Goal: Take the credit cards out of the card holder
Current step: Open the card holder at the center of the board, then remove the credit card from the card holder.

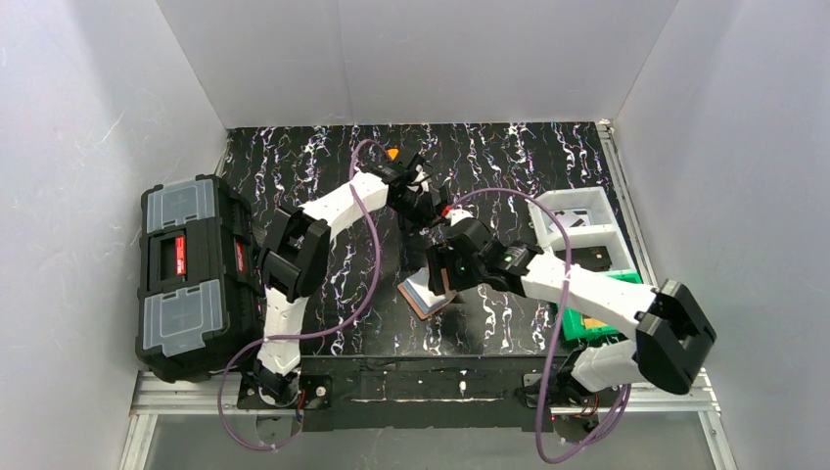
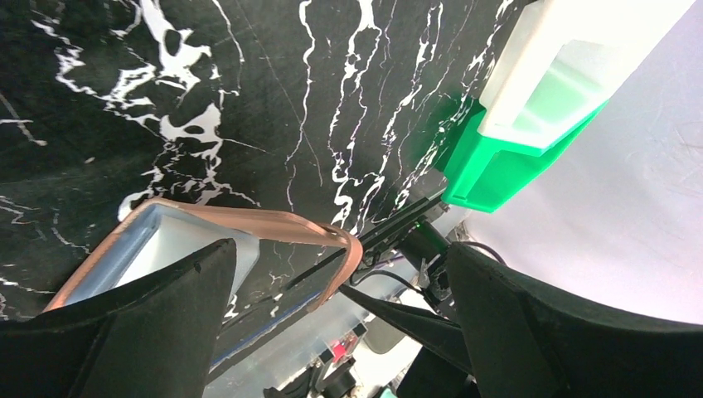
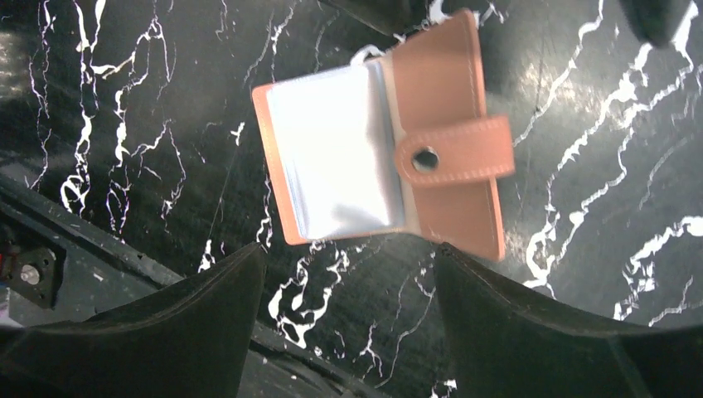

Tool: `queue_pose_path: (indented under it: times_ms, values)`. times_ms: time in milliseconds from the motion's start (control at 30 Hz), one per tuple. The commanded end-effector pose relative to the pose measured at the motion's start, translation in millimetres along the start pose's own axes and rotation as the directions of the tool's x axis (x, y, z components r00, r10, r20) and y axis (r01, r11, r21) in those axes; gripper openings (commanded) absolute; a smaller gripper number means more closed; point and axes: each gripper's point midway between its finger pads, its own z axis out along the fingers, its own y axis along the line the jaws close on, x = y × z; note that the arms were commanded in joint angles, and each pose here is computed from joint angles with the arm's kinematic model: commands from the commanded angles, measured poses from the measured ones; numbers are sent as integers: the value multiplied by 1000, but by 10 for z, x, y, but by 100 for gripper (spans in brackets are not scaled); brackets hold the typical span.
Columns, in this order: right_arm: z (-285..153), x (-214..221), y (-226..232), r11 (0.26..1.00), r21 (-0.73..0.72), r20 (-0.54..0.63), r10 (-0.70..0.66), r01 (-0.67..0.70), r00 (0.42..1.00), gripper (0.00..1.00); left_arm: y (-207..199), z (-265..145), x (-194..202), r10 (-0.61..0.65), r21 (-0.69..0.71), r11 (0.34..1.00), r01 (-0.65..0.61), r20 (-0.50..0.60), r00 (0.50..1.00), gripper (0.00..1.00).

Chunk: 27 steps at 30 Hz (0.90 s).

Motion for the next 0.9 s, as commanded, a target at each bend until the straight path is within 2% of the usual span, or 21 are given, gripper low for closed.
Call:
queue_pose_path:
  times_ms: [0, 333, 867]
  values:
    - [102, -290, 215, 995, -46, 44, -85, 87, 995, 81, -134, -383, 34, 41, 36, 998, -43, 41, 998, 98]
    - [559, -60, 97, 991, 14, -91, -129, 131, 988, 83, 264, -706, 34, -13, -7, 1000, 14, 108, 994, 98]
    - [701, 253, 132, 1000, 3, -198, 1, 0, 980, 81, 794, -836, 363, -44, -56, 997, 53, 153, 987, 98]
